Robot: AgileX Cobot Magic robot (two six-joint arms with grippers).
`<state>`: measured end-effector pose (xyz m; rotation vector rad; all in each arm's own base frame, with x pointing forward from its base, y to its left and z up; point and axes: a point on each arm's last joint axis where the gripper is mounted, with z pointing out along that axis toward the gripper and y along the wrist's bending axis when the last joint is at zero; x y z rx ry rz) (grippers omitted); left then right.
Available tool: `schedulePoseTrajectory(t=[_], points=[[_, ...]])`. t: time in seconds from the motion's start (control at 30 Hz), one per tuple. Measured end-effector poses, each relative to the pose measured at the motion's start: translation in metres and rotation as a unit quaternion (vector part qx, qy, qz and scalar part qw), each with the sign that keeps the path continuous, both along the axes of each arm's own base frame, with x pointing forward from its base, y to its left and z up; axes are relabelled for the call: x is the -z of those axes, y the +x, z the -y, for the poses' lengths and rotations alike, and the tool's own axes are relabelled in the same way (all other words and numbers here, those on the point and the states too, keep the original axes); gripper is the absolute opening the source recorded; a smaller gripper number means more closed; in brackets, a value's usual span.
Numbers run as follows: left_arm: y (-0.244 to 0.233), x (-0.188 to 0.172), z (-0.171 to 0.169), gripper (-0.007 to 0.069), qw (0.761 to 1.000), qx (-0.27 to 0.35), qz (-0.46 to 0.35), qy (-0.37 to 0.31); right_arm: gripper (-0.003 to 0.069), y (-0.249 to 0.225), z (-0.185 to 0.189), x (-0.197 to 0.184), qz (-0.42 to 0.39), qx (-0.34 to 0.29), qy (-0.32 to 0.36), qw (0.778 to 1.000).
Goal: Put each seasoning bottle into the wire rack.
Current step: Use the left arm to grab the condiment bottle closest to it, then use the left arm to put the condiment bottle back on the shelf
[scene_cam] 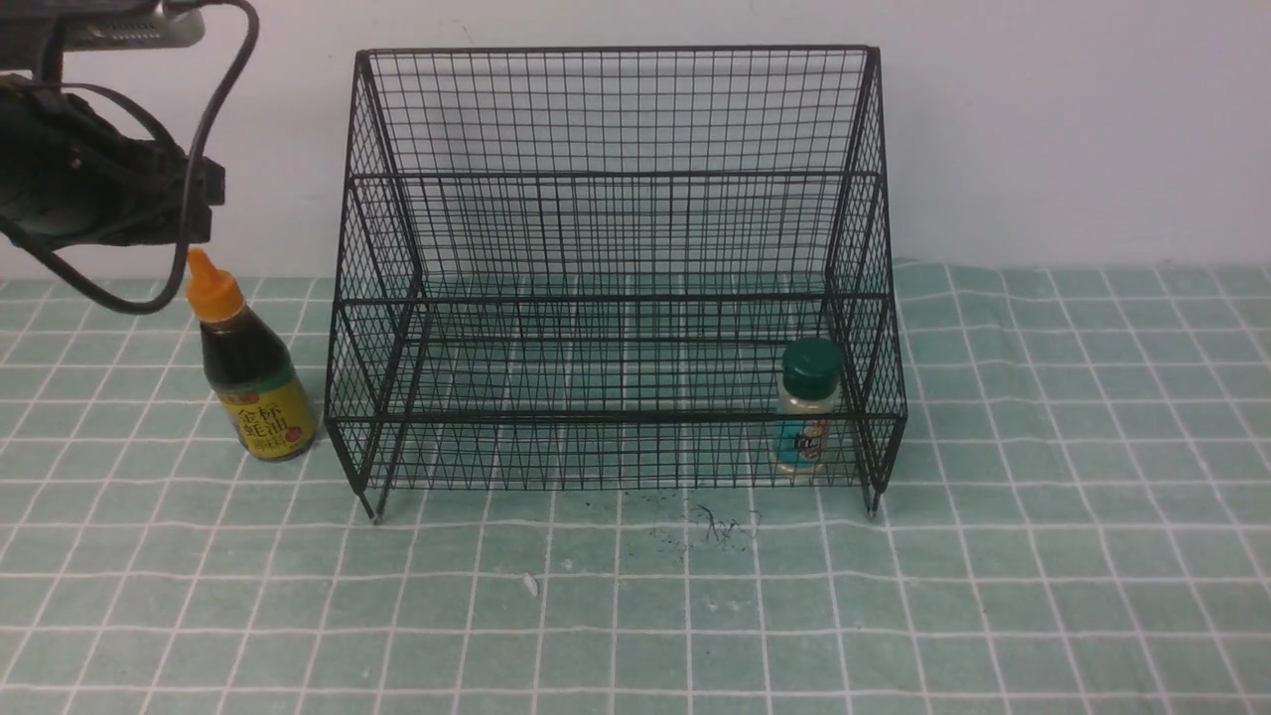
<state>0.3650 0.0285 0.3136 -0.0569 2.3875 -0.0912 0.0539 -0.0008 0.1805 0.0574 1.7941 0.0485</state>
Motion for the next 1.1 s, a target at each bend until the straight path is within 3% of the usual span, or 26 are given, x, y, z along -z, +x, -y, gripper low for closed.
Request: schedulePoseTrajectory(t=[0.13,0.43,0.5,0.6,0.73,0.9,1.1], points=[[0.014,0.018,-0.002,0.0501,1.0,-0.006,-0.001,-0.002,-0.0012,0.0,0.0,0.0,0.0,-0.002,-0.008,1.0],[0.035,0.065,-0.004,0.0507,0.999,-0.009,-0.05,-0.008,-0.0012,0.0,0.0,0.0,0.0,-0.003,-0.014,1.0],[0.037,0.073,-0.005,0.0465,0.998,-0.009,-0.06,-0.009,-0.0012,0.0,0.0,0.0,0.0,-0.003,-0.015,1.0],[0.038,0.078,-0.004,0.0316,0.998,-0.008,-0.064,-0.009,-0.0012,0.0,0.0,0.0,0.0,-0.003,-0.015,1.0],[0.037,0.076,-0.003,0.0311,0.998,-0.005,-0.066,-0.007,-0.0012,0.0,0.0,0.0,0.0,-0.003,-0.015,1.0],[0.025,0.05,-0.004,0.0311,0.998,0.006,-0.055,0.015,-0.0012,0.0,0.0,0.0,0.0,-0.003,-0.015,1.0],[-0.004,-0.055,0.009,0.0311,0.997,0.024,0.059,0.032,-0.0012,0.0,0.0,0.0,0.0,-0.003,-0.015,1.0]])
